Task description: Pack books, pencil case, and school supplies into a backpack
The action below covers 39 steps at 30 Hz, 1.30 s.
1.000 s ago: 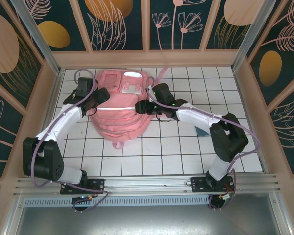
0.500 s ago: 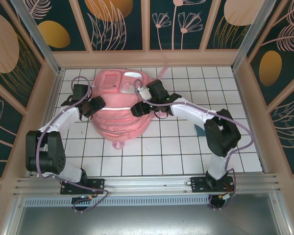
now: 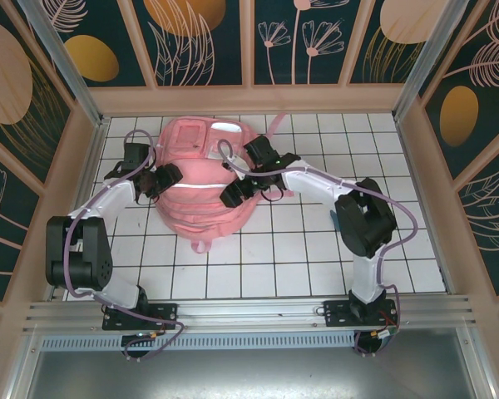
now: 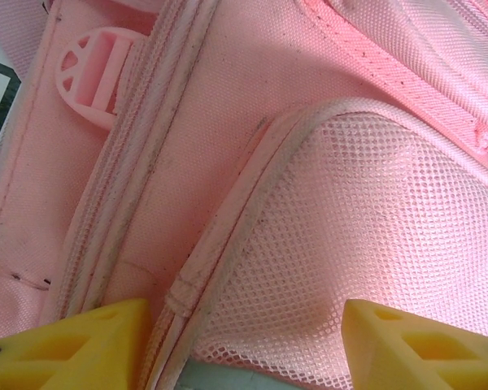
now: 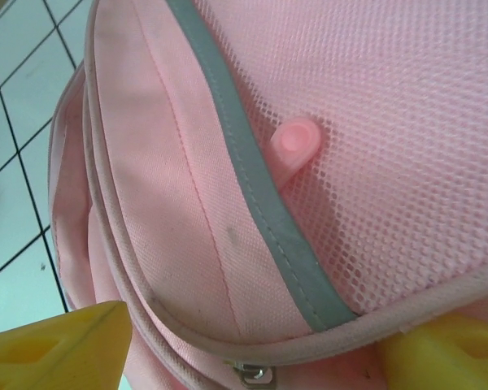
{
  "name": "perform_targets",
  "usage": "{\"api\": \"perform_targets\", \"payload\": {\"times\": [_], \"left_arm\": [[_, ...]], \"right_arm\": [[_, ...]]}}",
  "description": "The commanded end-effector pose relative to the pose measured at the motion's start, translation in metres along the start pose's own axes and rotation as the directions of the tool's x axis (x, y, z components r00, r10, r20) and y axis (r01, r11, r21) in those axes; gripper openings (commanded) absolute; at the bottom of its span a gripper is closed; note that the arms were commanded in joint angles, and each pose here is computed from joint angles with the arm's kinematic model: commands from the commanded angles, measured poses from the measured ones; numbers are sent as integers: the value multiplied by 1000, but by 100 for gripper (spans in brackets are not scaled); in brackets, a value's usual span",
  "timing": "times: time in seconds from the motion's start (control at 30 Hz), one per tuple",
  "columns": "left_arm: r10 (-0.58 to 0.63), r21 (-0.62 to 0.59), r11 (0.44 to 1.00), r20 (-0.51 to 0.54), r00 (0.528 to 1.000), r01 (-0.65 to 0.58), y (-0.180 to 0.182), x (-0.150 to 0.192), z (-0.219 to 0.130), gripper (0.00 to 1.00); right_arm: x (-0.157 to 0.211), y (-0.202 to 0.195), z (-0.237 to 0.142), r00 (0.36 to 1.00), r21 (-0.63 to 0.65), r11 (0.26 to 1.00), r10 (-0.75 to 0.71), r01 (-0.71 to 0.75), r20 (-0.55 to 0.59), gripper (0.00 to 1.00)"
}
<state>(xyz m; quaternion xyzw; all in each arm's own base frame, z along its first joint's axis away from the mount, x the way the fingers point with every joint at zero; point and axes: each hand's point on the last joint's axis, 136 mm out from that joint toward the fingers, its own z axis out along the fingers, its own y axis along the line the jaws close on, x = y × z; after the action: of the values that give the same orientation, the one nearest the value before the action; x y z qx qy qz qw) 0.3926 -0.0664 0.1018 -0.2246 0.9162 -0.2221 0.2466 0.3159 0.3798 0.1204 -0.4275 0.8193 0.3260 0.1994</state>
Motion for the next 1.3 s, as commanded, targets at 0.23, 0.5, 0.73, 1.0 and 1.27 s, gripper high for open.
{"api": "perform_targets", "payload": {"times": [0.23,0.5,0.73,1.0,1.27], "left_arm": [[45,227,973,-25,999,-38,-48,-1,-9,58],[62,302,952,-30,998,-50,-62,4,-21,55],[59,326,944,-30,998,-47,-67,3,-23,53],[11,384,923,-74,997,19,-68,20,-18,37],[-32,442,896,-51,998,52,-89,39,-31,28]], "right_arm": [[17,52,-32,997,-171,984,-65,57,-43,67],[22,29,-44,999,17,999,-51,52,-18,45],[22,9,-42,1000,127,992,-26,27,-7,20],[4,20,-47,994,197,975,88,-98,61,4],[12,37,-43,953,266,915,289,-304,96,2]]}}
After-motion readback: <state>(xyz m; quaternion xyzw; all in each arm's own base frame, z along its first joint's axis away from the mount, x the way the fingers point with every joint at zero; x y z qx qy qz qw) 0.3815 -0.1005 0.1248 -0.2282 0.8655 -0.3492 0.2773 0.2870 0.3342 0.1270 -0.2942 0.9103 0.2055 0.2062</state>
